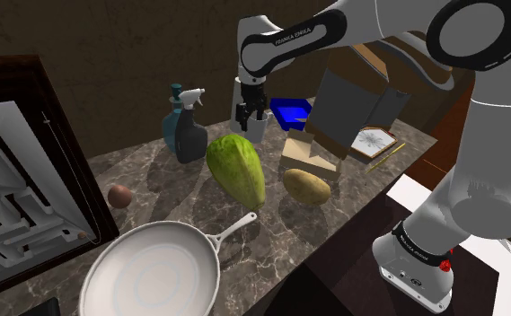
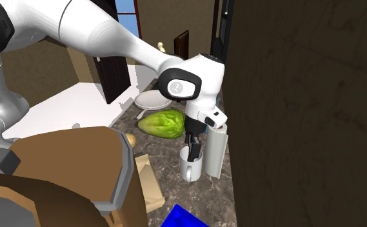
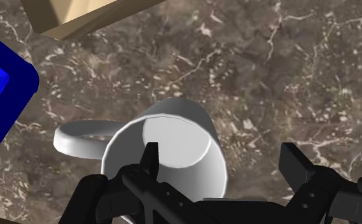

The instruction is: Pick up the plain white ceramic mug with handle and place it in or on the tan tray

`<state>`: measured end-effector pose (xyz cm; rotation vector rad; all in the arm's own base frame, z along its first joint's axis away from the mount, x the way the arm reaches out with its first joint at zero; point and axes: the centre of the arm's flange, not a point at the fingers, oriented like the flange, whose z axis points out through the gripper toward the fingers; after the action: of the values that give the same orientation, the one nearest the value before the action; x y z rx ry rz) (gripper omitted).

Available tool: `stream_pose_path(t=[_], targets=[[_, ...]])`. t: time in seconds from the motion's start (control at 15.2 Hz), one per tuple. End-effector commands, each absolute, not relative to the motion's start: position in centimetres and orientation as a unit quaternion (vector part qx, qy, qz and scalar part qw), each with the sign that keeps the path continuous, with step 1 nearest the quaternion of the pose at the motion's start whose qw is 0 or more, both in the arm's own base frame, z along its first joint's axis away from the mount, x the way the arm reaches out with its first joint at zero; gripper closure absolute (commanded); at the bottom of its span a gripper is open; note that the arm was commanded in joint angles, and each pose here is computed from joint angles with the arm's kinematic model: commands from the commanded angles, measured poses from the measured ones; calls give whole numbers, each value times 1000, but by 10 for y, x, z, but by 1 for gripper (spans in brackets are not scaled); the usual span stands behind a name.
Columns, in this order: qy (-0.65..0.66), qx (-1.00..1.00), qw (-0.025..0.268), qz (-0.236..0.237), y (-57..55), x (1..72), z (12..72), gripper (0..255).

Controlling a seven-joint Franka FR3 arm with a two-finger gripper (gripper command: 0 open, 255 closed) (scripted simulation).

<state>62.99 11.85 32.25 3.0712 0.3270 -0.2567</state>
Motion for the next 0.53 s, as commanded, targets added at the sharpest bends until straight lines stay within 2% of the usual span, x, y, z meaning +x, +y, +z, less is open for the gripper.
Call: stream_pose_path(t=[0.0, 0.33, 0.4, 0.46], targets=[[105, 991, 21, -83, 118, 630, 319, 0], [105, 991, 21, -83, 118, 630, 319, 0], [105, 991, 21, -83, 118, 630, 319, 255], [105, 991, 21, -83, 118, 630, 319, 255]])
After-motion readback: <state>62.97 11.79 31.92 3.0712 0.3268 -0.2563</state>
